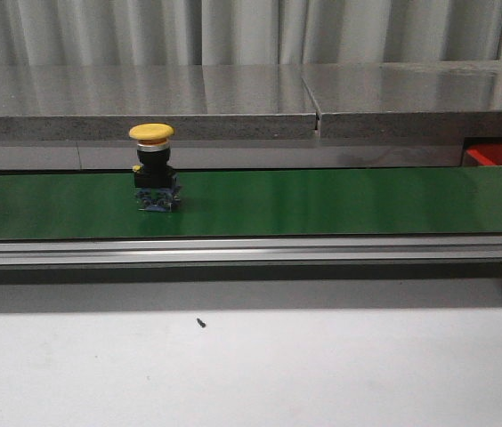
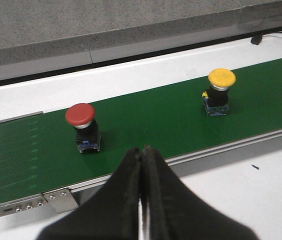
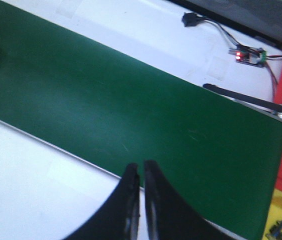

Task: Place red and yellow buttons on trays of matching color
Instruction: 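Lower the right gripper toward the yellow button arriving on the belt, then grasp the yellow button off the belt with the right gripper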

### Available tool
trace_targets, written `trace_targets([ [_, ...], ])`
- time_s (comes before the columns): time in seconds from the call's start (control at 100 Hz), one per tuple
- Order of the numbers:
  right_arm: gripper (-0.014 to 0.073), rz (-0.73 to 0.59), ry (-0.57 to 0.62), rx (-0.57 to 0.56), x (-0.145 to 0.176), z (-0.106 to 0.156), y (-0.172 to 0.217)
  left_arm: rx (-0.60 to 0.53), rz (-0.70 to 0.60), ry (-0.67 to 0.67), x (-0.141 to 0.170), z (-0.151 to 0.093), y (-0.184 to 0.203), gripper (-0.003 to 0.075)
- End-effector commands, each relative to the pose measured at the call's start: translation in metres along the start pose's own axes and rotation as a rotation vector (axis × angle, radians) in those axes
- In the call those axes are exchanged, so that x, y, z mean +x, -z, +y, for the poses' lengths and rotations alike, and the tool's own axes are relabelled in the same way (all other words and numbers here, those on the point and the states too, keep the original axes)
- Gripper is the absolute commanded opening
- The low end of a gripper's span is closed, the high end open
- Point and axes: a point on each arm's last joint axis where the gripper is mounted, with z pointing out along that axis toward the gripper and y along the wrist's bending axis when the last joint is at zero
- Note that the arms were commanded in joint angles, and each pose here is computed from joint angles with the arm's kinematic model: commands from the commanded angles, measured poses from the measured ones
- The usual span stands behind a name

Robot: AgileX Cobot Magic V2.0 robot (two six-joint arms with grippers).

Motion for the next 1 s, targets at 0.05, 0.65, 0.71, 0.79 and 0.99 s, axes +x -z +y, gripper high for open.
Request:
trace_targets([
  [0.05,0.0275,-0.050,0.055,-0.026,-0.032,0.011,-0.002,-0.005,-0.089,-0.001,-0.013,0.000,0.004,-0.0019],
  [0.65,0.0587,0.146,0.097,-0.146,-0.099,0.079,-0.069,-0.005,-0.089,-0.001,-0.013,0.000,0.004,-0.0019],
  [0.71,0.0587,0.147,0.089,-0.155,-0.104,0.085,-0.075,-0.005,-0.089,-0.001,-0.013,0.000,0.004,-0.0019],
  [0.79,0.0587,0.157,0.092,-0.170,-0.108,0.092,-0.082,-0.005,-0.089,-0.001,-0.013,0.000,0.004,-0.0019],
  [0.99,0.0587,0.151,0.132,-0.210,-0.114,0.106,-0.104,-0.005,-0.089,-0.001,-0.013,0.000,0.004,-0.0019],
])
